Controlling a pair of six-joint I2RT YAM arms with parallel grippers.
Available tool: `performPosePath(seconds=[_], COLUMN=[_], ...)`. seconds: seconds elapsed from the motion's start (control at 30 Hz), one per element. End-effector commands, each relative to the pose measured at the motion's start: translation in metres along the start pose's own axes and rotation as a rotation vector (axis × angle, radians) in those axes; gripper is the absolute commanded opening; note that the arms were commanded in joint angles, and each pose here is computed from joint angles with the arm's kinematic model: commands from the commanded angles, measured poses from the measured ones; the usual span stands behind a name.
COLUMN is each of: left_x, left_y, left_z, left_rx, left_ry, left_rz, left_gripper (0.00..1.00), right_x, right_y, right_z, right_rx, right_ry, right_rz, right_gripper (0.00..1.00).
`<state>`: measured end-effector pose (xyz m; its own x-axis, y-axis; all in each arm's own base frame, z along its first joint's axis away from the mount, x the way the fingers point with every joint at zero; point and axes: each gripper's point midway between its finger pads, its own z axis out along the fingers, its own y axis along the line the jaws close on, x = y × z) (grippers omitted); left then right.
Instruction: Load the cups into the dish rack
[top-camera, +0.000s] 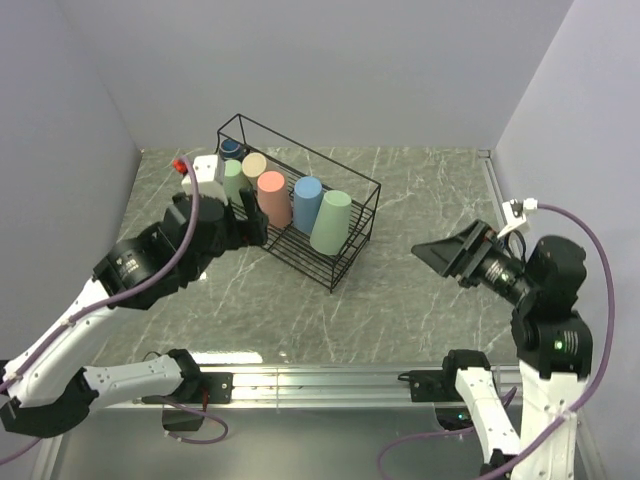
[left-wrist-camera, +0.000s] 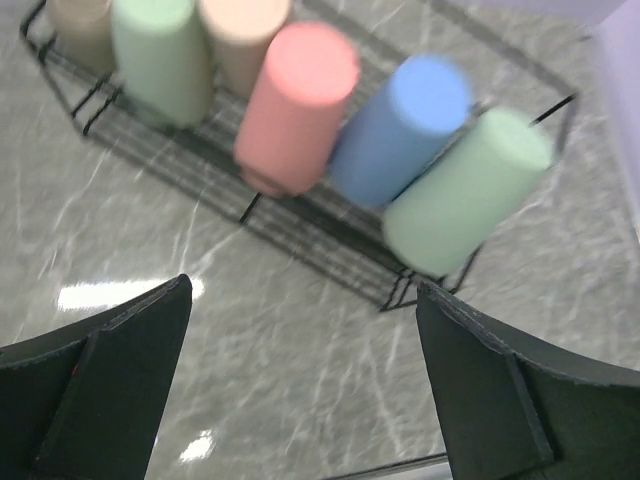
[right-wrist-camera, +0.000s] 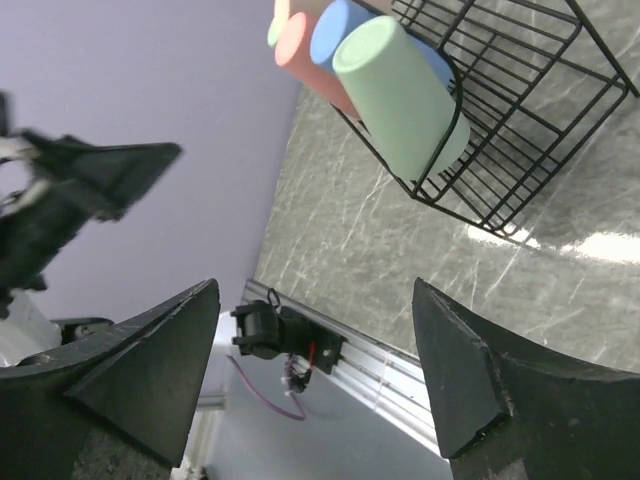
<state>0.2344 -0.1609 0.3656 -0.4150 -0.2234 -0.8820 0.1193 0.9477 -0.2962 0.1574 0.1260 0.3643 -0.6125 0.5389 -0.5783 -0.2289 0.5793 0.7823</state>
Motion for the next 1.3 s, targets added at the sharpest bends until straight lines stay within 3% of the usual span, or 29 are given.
performPosePath(seconds=[0.0,0.1,0.17,0.3,0.5,0.77,1.27], left_x=[0.004,0.005,0.008,-0.002,0.0,0.007,0.011], left_y=[0.017,0.033,0.043,0.045,0.08,0.11,0.125], left_z=[-0.001,0.001,0.005,0.005,-0.001,-0.008,-0.018], left_rx=[-0.032,-0.092,-0.132,-0.1,-0.21,-0.366,-0.381], left_ry=[-0.066,-0.13,-0.163,-0.269,-0.389,-0.389,-0.418], left_rz=[-0.094,-0.16,-0.184,-0.211,-0.272,-0.202,-0.2], left_gripper=[0.99,1.0,1.0,0.99,0.99,0.99,0.99], right_x=[0.011,0.016,0.017,0.018,0.016,0.016,0.012], right_y=[0.009,0.018,0.018,0.015,0.008,0.006,0.008], right_z=[-0.01,-0.021,-0.029,-0.032,-0.034,-0.038,-0.037], right_rx=[-0.068,-0.125,-0.12,-0.106,-0.055,-0.053,-0.069], right_ry=[-0.035,-0.103,-0.153,-0.185,-0.196,-0.24,-0.261], right_rz=[-0.054,-0.082,-0.091,-0.092,-0.112,-0.122,-0.142], right_gripper=[0.86,0.9,1.0,1.0,1.0,1.0,1.0])
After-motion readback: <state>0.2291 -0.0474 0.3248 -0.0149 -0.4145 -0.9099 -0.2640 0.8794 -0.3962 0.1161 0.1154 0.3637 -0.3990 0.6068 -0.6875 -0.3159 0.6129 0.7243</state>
